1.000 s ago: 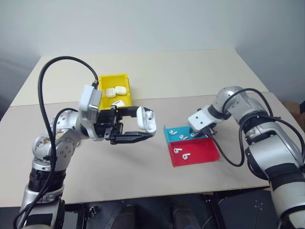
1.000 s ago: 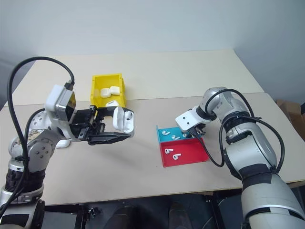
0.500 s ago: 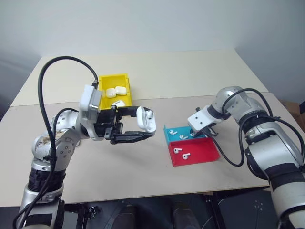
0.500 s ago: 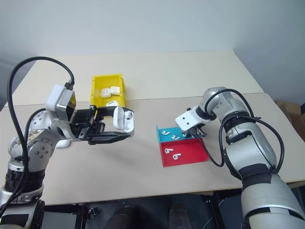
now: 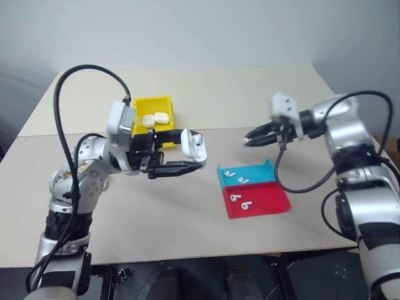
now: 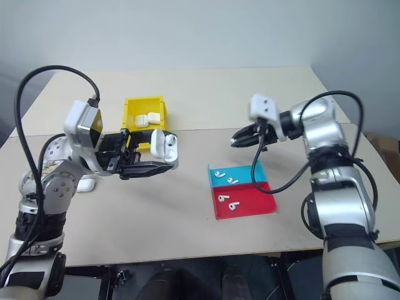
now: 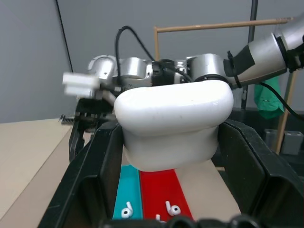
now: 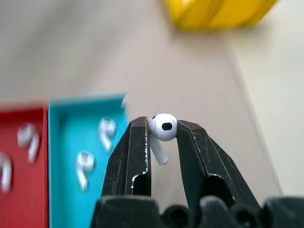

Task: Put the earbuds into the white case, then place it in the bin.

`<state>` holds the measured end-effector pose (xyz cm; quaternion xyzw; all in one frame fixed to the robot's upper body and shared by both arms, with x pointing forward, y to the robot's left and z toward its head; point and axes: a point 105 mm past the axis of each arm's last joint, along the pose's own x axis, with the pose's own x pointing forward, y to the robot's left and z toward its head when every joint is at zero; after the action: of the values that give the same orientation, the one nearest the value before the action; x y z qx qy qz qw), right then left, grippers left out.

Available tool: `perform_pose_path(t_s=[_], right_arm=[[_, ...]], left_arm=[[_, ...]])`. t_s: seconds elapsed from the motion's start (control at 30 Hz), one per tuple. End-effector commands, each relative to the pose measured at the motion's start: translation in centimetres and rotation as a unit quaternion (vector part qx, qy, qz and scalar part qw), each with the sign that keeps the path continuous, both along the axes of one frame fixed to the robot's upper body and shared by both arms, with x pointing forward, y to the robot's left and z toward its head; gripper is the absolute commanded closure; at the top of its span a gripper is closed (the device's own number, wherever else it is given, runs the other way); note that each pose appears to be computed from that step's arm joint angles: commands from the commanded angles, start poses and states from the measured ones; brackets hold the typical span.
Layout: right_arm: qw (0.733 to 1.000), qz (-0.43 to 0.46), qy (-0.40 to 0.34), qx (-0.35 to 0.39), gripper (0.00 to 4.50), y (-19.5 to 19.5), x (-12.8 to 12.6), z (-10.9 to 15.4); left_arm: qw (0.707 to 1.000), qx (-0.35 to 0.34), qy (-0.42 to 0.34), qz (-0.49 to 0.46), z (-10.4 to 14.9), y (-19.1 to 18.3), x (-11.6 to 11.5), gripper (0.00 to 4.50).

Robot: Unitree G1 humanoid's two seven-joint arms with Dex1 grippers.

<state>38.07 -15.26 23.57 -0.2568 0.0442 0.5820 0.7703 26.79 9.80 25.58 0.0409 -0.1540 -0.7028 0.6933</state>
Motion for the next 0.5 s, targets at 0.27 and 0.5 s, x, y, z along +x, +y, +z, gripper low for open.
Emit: perform_pose_path(t_s=[0.27,0.5], right_arm=[[0.929,0.0,0.001,0.37,3.88,2.5,-9.0,9.6],[0.937,0.03,-0.028,0.347,3.88,7.7,-13.3,8.6]], left_arm=[[0.999,-0.016,-0.026,-0.037,1.6,-0.5,1.1,1.72],[0.997,0.004,-0.044,-0.064,1.6,-1.5,2.0,1.72]])
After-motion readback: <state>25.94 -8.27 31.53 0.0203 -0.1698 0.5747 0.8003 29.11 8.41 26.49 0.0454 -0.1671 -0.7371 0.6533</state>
